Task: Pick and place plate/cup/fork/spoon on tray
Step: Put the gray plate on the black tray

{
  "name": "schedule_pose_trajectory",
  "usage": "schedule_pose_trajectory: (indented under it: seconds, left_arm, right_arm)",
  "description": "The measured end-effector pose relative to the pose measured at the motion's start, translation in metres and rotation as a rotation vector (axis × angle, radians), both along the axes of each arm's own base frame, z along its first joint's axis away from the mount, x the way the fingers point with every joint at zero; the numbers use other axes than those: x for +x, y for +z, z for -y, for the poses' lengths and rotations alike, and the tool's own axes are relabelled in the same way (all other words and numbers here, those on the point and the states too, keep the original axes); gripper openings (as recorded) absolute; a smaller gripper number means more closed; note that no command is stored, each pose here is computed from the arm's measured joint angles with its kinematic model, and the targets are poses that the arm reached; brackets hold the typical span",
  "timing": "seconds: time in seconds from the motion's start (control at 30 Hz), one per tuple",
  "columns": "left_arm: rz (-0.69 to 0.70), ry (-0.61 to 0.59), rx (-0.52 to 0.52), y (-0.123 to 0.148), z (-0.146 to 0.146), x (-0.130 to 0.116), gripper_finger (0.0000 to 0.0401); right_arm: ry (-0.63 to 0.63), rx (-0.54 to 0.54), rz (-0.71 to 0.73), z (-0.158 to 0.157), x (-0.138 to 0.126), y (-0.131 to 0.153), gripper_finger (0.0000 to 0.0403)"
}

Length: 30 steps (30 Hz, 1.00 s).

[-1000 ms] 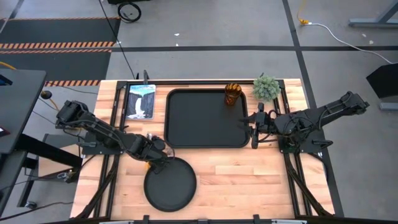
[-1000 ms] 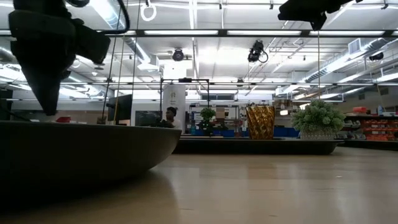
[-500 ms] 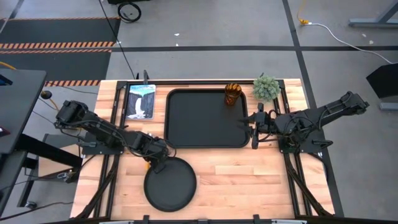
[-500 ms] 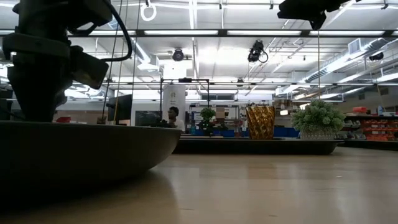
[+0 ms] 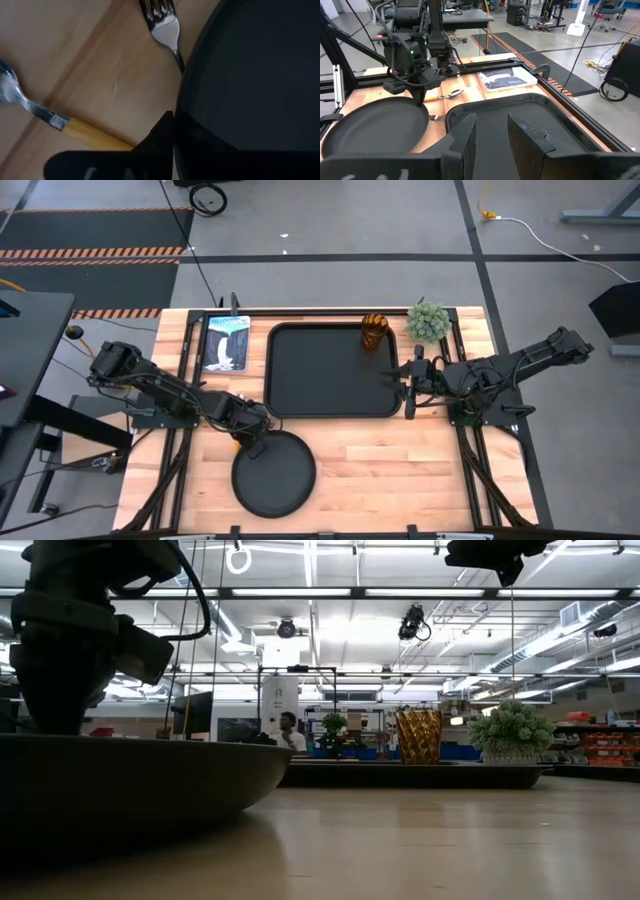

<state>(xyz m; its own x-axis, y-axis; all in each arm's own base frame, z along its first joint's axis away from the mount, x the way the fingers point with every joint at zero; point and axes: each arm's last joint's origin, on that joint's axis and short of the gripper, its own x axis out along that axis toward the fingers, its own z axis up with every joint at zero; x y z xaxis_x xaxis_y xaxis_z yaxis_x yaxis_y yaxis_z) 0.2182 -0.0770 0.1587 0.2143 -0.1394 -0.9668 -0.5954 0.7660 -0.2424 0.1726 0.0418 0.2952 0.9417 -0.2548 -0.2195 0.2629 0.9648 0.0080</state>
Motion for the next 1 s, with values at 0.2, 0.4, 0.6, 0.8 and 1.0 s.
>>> schedule_pose_trajectory:
  seconds: [0.2, 0.4, 0.6, 0.8, 1.0]
  left_arm:
    - [0.037, -0.019, -0.104, 0.019, -0.003, 0.014, 0.0014]
    - [0.179, 0.002, -0.065, 0.059, -0.033, 0.044, 0.0011]
    - [0.28, 0.066, 0.06, 0.085, -0.09, 0.076, 0.0011]
    - [0.265, 0.035, 0.142, 0.078, -0.139, 0.124, 0.0011]
    - [0.214, 0.002, 0.174, 0.066, -0.178, 0.168, 0.0011]
  right_arm:
    - [0.0, 0.0, 0.0, 0.0, 0.0, 0.0, 0.0116]
    - [0.001, -0.004, 0.001, 0.0, 0.0, 0.0, 0.0116]
    - [0.0, -0.003, -0.001, 0.0, 0.001, 0.0, 0.0116]
    - [-0.001, -0.008, -0.011, -0.001, 0.003, -0.002, 0.0116]
    - [0.006, -0.029, 0.01, 0.0, 0.002, 0.001, 0.0116]
